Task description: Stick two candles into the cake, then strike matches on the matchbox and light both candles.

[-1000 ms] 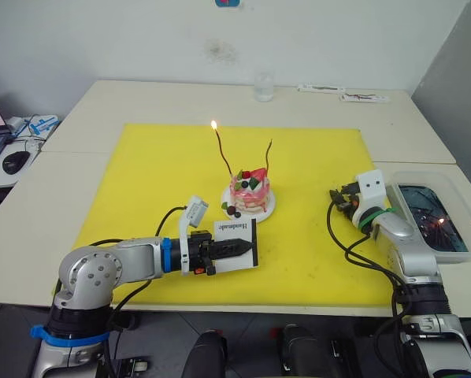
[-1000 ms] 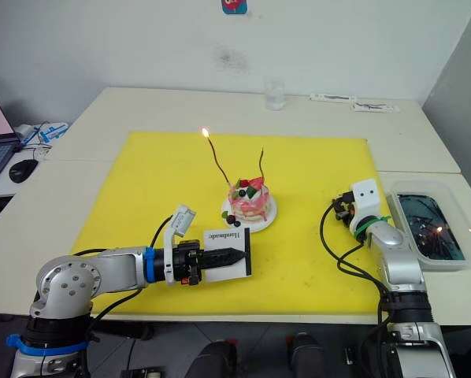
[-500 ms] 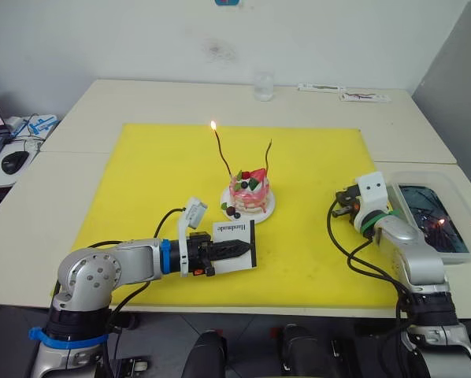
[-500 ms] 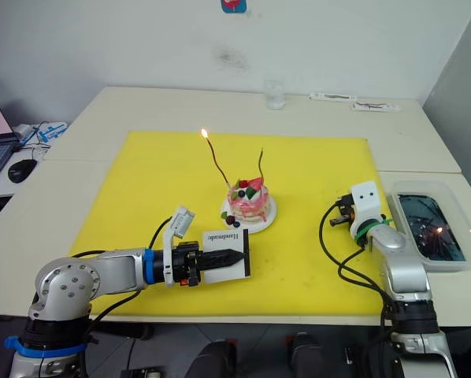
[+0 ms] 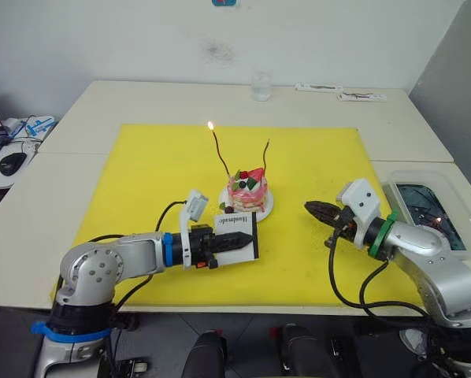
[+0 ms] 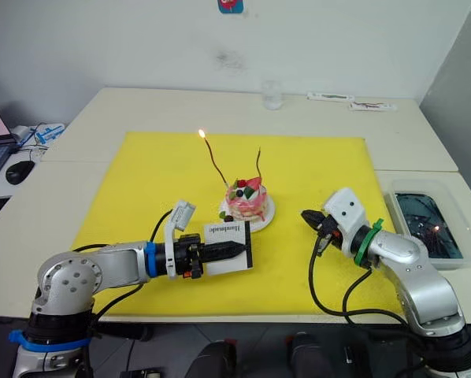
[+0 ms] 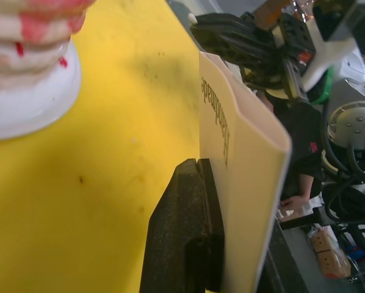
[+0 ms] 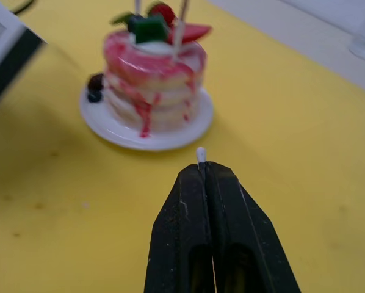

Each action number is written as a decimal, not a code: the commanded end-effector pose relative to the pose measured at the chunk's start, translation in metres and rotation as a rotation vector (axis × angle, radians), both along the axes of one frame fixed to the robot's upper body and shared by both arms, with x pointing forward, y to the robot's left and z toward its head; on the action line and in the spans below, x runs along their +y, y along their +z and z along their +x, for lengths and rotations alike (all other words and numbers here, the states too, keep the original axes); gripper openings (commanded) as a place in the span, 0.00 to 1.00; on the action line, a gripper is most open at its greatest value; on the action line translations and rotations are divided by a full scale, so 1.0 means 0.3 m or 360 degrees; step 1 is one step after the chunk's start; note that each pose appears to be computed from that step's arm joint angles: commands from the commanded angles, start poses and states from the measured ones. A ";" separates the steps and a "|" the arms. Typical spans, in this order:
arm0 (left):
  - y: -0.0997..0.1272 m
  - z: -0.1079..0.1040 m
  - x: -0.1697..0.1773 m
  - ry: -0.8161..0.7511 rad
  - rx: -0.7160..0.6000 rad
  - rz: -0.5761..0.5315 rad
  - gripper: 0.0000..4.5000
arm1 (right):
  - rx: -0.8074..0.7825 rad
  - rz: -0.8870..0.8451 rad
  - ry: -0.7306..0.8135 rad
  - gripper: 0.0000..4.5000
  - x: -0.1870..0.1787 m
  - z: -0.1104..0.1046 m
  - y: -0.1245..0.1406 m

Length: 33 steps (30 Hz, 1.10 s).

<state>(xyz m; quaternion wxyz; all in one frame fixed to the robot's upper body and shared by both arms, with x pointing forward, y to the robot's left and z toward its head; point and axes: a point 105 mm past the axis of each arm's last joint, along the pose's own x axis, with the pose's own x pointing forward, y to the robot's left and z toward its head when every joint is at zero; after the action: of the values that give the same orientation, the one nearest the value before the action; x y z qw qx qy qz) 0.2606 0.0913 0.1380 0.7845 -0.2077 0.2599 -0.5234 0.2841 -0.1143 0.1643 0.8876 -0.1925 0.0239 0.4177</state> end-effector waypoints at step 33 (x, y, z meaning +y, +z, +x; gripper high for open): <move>0.035 0.022 0.002 0.0024 -0.0103 0.0027 0.00 | 0.0114 0.0116 -0.0169 0.06 -0.032 0.026 -0.201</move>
<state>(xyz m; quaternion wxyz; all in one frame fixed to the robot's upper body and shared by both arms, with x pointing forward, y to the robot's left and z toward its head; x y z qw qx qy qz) 0.2714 0.0950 0.1379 0.8019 -0.1967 0.2551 -0.5031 0.2901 -0.1220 0.0975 0.9094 -0.1443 0.0697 0.3839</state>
